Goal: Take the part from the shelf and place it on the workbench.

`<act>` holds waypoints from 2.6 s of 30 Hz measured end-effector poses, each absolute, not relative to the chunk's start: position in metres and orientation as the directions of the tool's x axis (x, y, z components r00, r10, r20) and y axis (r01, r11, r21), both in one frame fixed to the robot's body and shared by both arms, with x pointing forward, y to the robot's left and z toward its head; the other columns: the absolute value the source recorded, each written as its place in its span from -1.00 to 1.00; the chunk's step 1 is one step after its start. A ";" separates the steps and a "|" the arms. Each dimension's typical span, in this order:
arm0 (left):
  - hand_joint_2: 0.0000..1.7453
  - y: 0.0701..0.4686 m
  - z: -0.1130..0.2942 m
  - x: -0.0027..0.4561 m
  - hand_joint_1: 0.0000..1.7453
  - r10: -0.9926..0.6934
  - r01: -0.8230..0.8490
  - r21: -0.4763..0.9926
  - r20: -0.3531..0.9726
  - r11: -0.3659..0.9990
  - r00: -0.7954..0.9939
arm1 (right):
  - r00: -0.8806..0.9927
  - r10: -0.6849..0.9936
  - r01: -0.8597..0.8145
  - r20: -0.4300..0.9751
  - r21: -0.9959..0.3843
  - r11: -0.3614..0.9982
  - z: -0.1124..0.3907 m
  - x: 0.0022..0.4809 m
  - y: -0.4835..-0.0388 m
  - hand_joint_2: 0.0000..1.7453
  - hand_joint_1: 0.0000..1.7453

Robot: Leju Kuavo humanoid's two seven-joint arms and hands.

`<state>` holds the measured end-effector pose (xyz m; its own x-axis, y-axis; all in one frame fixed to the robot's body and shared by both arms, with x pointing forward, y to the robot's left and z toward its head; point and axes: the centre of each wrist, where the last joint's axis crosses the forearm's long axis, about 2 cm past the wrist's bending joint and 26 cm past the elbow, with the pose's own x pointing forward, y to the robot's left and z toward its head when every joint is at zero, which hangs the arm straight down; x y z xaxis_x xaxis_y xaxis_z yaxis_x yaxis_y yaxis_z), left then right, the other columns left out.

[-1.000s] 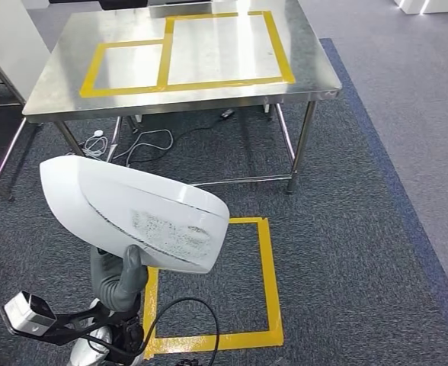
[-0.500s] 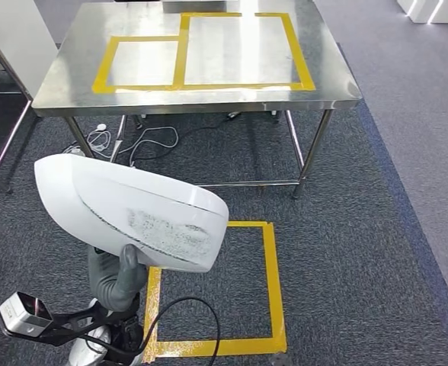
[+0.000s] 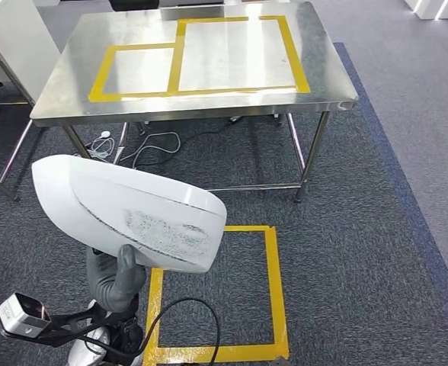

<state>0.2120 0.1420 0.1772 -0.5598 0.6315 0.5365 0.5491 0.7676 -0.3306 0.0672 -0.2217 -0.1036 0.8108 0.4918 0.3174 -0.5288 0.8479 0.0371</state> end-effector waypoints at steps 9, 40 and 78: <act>1.00 0.143 0.179 0.212 1.00 0.630 0.547 -0.330 0.532 0.769 -0.565 | 0.811 0.487 -0.526 0.325 0.041 0.849 -0.104 0.068 -0.222 1.00 -1.00; 1.00 0.145 0.182 0.217 1.00 0.642 0.548 -0.345 0.512 0.762 -0.571 | 0.817 0.480 -0.524 0.320 0.066 0.849 -0.104 0.069 -0.224 1.00 -1.00; 1.00 0.143 0.183 0.218 1.00 0.652 0.556 -0.351 0.504 0.753 -0.566 | 0.821 0.460 -0.511 0.338 0.077 0.856 -0.103 0.075 -0.227 1.00 -1.00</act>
